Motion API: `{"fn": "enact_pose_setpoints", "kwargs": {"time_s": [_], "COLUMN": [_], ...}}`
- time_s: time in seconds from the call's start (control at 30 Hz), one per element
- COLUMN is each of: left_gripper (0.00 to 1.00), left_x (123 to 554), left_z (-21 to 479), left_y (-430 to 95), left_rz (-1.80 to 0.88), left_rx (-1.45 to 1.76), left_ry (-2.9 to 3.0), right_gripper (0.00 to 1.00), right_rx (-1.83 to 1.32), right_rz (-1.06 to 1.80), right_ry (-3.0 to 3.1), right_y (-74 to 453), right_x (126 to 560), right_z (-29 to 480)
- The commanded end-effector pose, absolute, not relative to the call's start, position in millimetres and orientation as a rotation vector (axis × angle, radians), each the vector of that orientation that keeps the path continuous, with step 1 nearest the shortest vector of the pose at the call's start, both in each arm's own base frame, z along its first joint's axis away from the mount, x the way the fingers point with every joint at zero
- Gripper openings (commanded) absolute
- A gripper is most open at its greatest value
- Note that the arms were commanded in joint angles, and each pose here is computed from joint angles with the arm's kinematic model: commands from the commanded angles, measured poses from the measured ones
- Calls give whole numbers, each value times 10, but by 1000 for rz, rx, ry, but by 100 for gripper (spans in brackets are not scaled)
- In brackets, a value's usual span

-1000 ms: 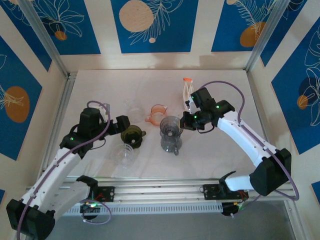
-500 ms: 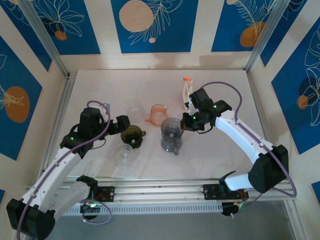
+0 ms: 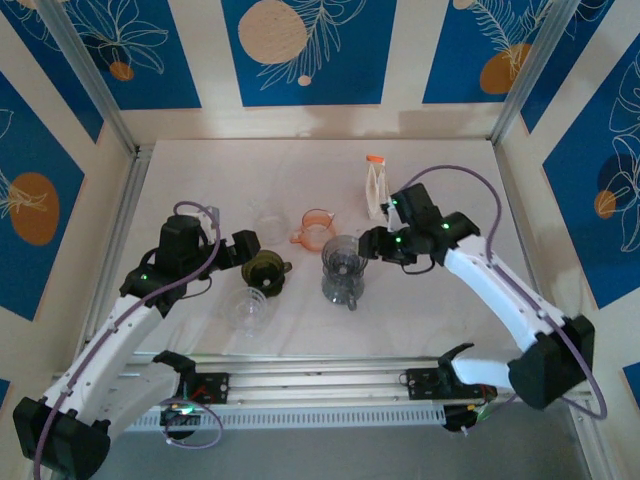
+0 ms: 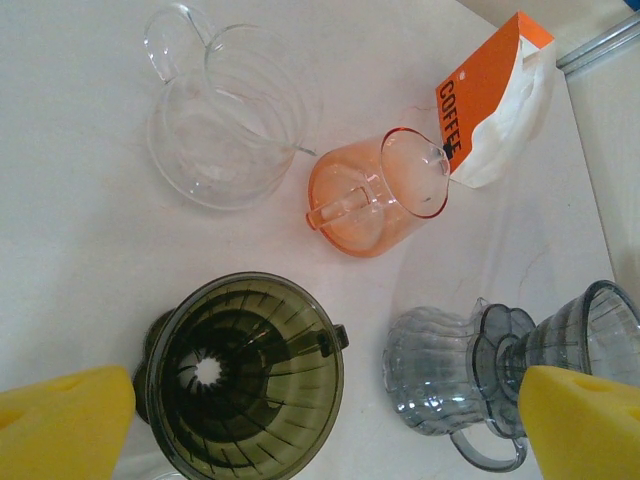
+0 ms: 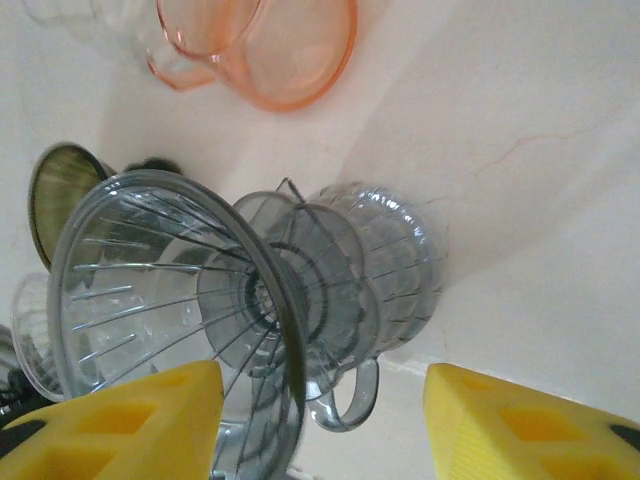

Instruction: Place the coffee filter in the dripper

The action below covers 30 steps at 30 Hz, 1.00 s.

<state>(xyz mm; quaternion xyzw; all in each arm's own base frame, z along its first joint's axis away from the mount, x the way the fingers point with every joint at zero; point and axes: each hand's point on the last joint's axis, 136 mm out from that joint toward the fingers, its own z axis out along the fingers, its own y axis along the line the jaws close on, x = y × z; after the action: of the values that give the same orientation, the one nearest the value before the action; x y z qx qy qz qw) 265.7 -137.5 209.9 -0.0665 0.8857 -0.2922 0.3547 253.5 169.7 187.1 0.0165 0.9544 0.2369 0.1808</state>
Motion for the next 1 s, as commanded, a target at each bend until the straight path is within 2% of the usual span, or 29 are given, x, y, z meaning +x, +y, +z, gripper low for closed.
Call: {"fn": "enact_pose_setpoints", "kwargs": {"time_s": [0.0, 0.13, 0.37, 0.7, 0.97], "left_gripper": [98, 100, 100, 100, 100], "left_x": [2681, 2678, 2647, 2608, 2610], "left_z": [2227, 2252, 2293, 2309, 2293], "left_y": [-1392, -1366, -1326, -1273, -1274], "left_rz": [-774, -763, -760, -736, -736], "left_rx": [-170, -177, -194, -200, -200], "left_ry": [2245, 2231, 2209, 2201, 2201], "right_gripper": [51, 39, 26, 20, 18], "right_rx": [217, 334, 413, 424, 393], "right_rz": [650, 786, 963, 972, 999], "right_ry": [2636, 2660, 2742, 2873, 2923], "right_y": [1419, 1408, 1656, 1870, 2105], "right_x": [2562, 2624, 2814, 2701, 2453], "right_z": [1842, 1549, 991, 480, 351]}}
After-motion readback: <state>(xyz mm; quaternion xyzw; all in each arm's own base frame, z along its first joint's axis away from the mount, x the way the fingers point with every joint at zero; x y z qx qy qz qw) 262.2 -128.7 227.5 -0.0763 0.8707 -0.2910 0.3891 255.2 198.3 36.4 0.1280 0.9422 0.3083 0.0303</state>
